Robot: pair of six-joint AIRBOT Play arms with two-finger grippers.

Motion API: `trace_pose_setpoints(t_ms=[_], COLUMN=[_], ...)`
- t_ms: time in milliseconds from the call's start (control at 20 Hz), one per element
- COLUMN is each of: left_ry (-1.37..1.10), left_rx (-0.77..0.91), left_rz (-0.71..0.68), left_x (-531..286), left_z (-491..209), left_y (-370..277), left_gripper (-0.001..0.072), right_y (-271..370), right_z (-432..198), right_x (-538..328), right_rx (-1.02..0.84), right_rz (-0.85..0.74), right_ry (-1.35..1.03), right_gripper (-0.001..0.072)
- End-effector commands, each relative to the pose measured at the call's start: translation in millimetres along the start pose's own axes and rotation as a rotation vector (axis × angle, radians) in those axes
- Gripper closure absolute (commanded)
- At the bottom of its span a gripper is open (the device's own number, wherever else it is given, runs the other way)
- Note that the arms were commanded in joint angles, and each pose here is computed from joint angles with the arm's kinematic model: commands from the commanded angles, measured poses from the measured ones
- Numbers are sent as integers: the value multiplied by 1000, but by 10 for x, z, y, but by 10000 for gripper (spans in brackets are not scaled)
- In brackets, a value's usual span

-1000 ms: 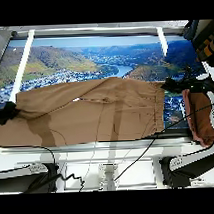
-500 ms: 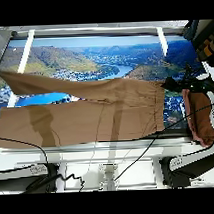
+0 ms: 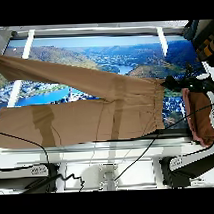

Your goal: Fold the clothes and pants, and hang the long-sleeved shirts on hangers.

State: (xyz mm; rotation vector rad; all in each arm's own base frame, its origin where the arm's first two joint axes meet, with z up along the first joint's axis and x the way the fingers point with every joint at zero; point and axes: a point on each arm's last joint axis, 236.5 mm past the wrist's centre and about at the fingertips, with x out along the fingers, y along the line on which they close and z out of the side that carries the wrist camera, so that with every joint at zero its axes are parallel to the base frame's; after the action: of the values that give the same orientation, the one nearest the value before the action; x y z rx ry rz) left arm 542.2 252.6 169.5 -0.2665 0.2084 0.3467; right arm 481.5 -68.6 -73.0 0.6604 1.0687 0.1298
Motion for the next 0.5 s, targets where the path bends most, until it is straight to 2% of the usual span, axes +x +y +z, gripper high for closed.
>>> trace_pose_setpoints(t_ms=[0,50,250,450], left_ry=[227,335,632,703], left_rx=[153,165,-9,-63], left_rz=[-78,-79,97,117], left_x=[-55,-115,-414,-555], left_z=[-557,-815,-1499,-1646], left_y=[-26,76,803,1007], left_gripper=[688,689,688,687], right_y=[4,3,-16,-30], right_z=[4,4,-6,-8], right_x=[-4,-4,-4,-4], right_rx=[-1,-2,-9,-13], right_rz=[1,0,-8,-14], right_ry=[-1,-1,3,4], right_gripper=[683,684,683,683])
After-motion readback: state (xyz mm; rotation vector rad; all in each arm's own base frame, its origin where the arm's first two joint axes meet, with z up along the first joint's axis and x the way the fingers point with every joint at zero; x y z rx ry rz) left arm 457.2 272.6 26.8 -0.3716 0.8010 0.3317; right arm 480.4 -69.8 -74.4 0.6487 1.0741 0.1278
